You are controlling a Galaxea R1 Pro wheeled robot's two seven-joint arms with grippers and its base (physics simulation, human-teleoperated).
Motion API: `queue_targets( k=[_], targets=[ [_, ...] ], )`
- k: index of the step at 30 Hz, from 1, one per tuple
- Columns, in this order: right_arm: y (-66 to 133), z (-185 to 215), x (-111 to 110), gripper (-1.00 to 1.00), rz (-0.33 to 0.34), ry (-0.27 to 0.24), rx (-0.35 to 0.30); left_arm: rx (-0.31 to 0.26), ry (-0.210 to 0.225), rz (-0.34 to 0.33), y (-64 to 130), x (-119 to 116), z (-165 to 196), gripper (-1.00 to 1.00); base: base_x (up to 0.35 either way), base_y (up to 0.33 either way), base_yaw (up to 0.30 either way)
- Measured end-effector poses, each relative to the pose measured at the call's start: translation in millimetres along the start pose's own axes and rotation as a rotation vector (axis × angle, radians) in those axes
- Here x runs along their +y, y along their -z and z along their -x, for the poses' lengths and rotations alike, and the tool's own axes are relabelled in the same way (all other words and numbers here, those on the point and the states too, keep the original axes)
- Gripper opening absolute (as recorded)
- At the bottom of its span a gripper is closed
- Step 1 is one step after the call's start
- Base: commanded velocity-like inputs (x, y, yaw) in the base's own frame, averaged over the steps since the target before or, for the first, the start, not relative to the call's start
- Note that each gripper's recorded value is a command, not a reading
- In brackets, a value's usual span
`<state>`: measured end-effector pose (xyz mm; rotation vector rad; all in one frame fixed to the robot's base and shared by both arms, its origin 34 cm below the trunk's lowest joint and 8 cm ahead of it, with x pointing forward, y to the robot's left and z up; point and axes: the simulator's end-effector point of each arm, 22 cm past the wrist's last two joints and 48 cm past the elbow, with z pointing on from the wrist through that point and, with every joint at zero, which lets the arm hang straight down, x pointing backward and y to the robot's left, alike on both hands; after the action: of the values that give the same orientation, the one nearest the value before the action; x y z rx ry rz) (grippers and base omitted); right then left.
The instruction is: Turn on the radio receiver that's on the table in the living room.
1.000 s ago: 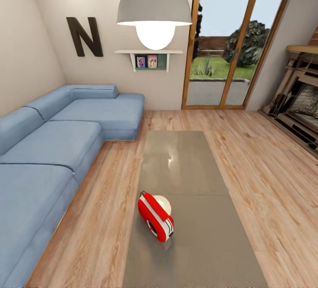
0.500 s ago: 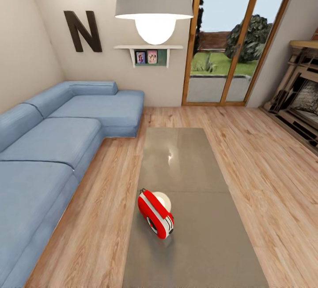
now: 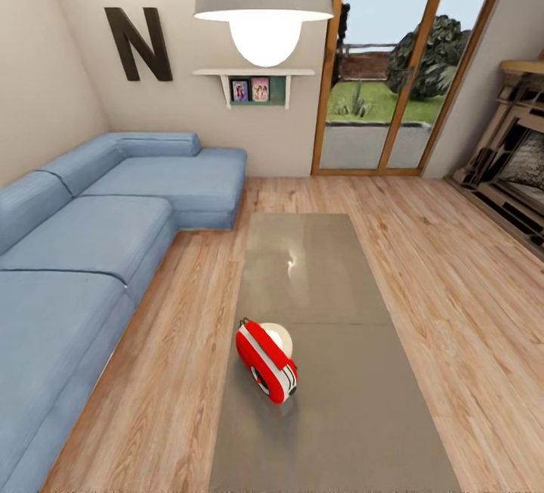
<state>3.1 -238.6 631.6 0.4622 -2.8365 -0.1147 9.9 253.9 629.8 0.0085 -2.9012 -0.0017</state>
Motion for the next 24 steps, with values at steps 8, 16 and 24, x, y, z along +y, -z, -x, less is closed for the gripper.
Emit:
queue_targets(
  k=[8, 16, 24],
  targets=[
    [0.1, -4.8, 1.6, 1.0, 0.004, 0.0, 0.012, 0.013, 0.0, 0.0, 0.1, 0.0, -5.1, 1.0, 0.0, 0.0, 0.0],
    [0.2, -9.6, 3.3, 1.0, 0.008, -0.001, 0.025, 0.026, 0.0, 0.0, 0.4, 0.1, -10.1, 1.0, 0.0, 0.0, 0.0],
    [0.4, -14.3, 4.9, 1.0, 0.013, -0.001, 0.037, 0.039, 0.0, 0.0, 0.6, 0.1, -15.2, 1.0, 0.0, 0.0, 0.0]
  ],
)
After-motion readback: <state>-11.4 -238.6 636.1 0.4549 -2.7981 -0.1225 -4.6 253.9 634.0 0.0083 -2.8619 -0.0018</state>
